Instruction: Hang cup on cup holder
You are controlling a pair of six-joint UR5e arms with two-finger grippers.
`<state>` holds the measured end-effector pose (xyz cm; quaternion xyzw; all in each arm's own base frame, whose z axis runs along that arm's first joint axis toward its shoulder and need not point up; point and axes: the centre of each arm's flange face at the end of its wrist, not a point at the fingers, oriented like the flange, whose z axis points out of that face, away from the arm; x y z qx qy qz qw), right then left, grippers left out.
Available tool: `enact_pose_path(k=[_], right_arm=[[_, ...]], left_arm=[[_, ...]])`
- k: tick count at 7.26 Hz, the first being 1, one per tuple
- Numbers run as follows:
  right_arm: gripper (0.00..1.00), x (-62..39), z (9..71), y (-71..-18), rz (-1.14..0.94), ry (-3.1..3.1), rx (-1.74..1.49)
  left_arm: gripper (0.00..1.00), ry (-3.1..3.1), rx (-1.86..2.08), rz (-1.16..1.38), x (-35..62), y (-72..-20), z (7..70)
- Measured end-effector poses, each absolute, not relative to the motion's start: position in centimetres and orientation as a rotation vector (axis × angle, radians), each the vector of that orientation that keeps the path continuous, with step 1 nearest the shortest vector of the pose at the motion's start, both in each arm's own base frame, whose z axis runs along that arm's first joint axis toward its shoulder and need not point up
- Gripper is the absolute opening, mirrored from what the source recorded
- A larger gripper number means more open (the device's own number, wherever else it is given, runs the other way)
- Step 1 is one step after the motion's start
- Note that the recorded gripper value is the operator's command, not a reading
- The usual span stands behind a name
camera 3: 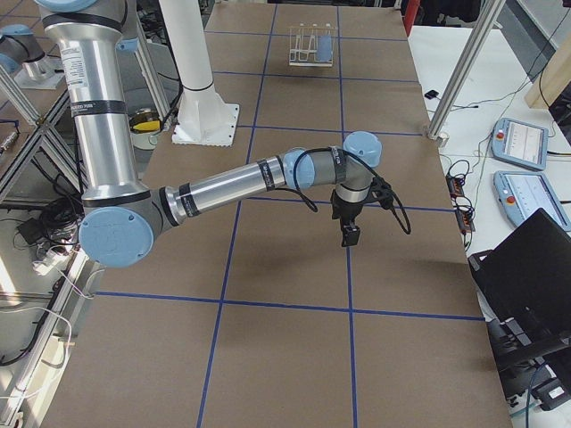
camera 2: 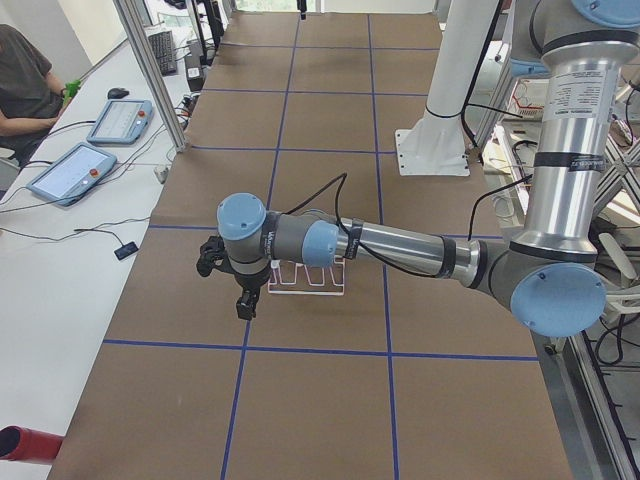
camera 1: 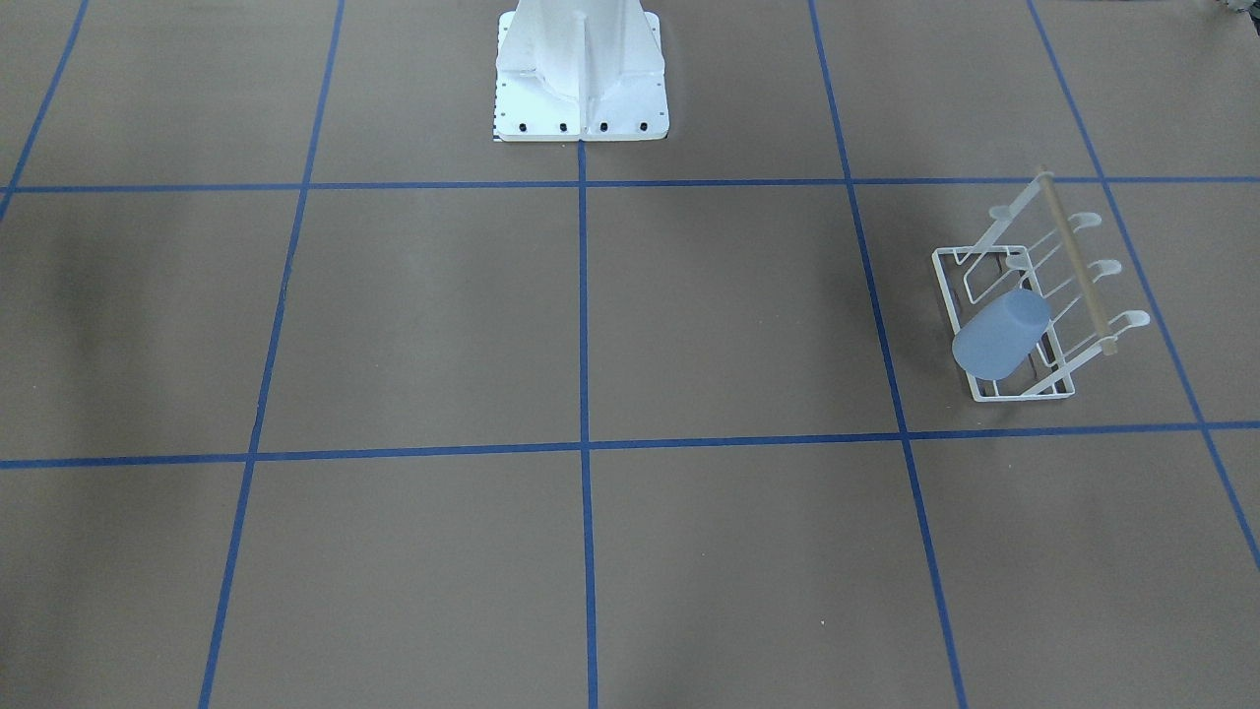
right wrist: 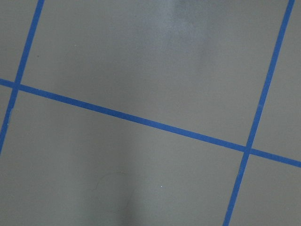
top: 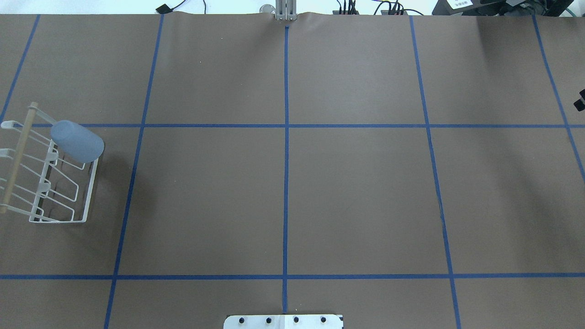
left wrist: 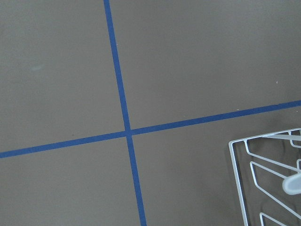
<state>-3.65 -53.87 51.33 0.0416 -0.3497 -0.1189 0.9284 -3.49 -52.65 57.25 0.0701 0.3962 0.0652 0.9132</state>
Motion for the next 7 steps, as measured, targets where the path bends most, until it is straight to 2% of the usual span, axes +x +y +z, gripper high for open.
enact_pose_path(k=[7], right_arm=[[1.0,-0.2,56.9,-51.6,-0.159,-0.714,0.008]], left_arm=[[0.99,0.864,0.149,0.14,-3.3,-51.8,56.6]])
